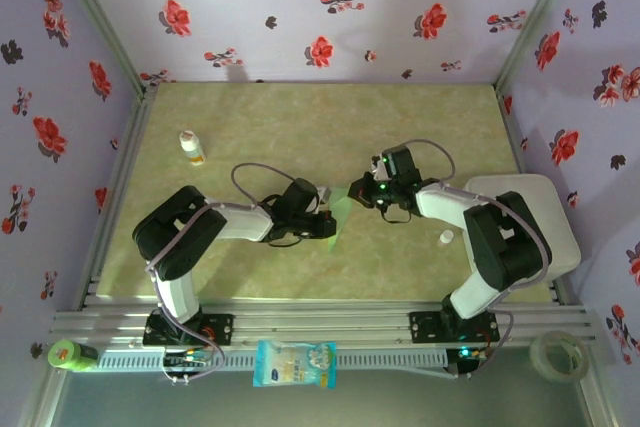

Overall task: Fold a paper plane with a square sheet of paper (pick it up from the middle)
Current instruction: Fold the wing for the fifth time at the center of the table.

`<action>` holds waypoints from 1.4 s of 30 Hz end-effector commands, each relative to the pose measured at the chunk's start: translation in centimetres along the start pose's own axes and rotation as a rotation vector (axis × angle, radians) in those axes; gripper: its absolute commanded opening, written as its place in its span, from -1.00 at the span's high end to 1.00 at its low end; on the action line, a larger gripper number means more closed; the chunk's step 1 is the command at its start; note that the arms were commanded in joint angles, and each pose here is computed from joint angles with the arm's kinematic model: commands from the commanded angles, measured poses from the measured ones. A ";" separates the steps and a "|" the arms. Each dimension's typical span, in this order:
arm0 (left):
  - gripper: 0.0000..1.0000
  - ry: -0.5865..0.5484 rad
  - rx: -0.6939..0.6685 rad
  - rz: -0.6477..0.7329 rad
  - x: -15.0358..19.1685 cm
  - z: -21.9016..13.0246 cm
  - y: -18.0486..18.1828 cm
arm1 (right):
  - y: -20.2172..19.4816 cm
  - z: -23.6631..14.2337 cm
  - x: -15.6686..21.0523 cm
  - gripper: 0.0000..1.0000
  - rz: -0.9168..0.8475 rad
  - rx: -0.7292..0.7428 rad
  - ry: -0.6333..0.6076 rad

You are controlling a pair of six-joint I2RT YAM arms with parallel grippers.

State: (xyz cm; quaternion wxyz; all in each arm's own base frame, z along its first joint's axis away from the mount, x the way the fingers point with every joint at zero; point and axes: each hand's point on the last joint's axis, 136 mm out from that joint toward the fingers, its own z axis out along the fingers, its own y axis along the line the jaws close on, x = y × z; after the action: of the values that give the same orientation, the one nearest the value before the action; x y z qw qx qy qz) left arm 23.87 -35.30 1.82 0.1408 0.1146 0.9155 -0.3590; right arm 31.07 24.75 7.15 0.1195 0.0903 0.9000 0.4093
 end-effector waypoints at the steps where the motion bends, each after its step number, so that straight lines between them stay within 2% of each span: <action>1: 1.00 0.157 -0.161 -0.038 5.0 -0.1 5.1 | 0.4 1.3 1.5 0.93 -0.035 -0.014 0.061; 8: 1.00 0.168 -0.164 -0.029 5.2 -0.2 5.1 | -0.5 3.4 1.5 0.95 -0.030 0.025 0.093; 16: 1.00 0.180 -0.173 -0.032 5.4 -0.1 5.3 | -4.2 4.5 -0.3 0.96 0.029 0.111 0.061; 27: 1.00 0.198 -0.184 -0.033 6.0 -0.1 5.8 | -5.9 4.0 -3.8 0.92 0.072 0.116 -0.005; 36: 1.00 0.200 -0.186 -0.038 6.3 -0.1 6.1 | -8.5 3.0 -6.5 0.92 0.118 0.225 -0.076; 42: 1.00 0.198 -0.184 -0.037 6.3 -0.1 6.0 | -6.9 2.1 -8.0 0.90 0.107 0.183 -0.097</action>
State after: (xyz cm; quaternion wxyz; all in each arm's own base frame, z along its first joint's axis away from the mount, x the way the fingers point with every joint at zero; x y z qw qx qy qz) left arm 23.68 -35.28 1.76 0.1435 0.1307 0.9131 -0.3586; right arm 36.95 22.13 1.88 0.0980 0.1475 0.9135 0.3662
